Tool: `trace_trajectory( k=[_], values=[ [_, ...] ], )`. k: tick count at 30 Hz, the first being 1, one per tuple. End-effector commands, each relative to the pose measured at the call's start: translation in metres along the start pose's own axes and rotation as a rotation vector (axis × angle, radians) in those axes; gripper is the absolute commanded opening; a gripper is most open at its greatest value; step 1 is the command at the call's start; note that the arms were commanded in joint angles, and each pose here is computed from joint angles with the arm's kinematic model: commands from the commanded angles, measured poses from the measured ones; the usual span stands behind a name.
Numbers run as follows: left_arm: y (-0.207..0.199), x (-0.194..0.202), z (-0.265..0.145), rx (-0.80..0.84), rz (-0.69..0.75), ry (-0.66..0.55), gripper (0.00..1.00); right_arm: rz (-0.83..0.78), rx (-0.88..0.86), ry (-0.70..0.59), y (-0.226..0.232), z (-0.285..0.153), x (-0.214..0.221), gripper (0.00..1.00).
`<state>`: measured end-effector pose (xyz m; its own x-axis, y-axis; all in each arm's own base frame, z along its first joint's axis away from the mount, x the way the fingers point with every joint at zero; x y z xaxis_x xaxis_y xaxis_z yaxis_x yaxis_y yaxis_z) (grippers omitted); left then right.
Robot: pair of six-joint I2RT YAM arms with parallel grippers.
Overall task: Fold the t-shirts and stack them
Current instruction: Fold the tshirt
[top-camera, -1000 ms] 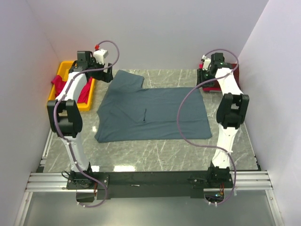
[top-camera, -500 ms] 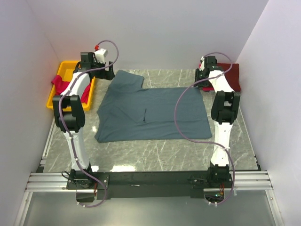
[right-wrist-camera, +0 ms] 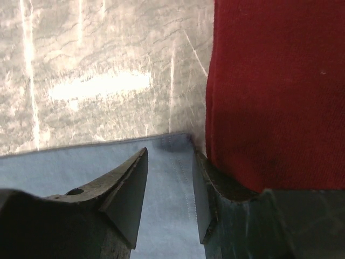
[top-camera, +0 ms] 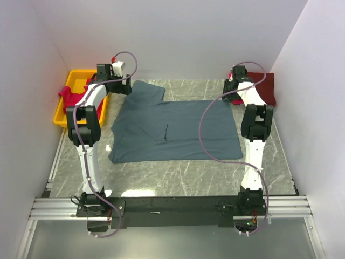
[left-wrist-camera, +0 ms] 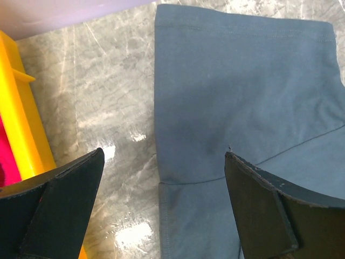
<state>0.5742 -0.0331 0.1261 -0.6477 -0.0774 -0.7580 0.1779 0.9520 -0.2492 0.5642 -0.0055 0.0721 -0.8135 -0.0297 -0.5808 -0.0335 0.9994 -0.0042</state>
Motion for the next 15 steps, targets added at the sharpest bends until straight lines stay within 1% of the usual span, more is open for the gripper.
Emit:
trace_trajectory(
  k=[1, 7, 12, 14, 15],
  values=[
    [-0.001, -0.017, -0.004, -0.011, -0.001, -0.054, 0.99, 0.027, 0.039, -0.039, -0.005, 0.008, -0.009, 0.46],
    [0.004, -0.014, 0.005, -0.024, -0.022, -0.044, 0.99, 0.034, 0.055, 0.0, -0.006, 0.019, 0.002, 0.46],
    [0.005, -0.008, 0.017, -0.012, -0.051, -0.02, 0.99, 0.037, 0.069, 0.005, -0.008, 0.022, -0.001, 0.47],
    [0.007, -0.007, 0.02, -0.024, -0.068, -0.019, 0.99, 0.029, 0.066, 0.01, -0.009, 0.022, 0.0, 0.39],
    [0.008, -0.007, 0.022, -0.027, -0.079, -0.018, 0.99, 0.025, 0.061, 0.01, -0.007, 0.022, 0.0, 0.38]
  ],
)
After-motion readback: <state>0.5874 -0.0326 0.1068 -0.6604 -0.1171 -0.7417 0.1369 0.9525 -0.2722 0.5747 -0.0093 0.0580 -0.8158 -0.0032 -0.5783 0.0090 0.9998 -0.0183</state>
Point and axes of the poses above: each gripper's point midway between its finger pads, its own z axis out along the fingers, its own y axis along the line the jaws close on, x = y × z, the point moved 4 cm from there along -z, back along the fingers, and after that the axes turned 12 degrees about -z, right-handed, at the moved point
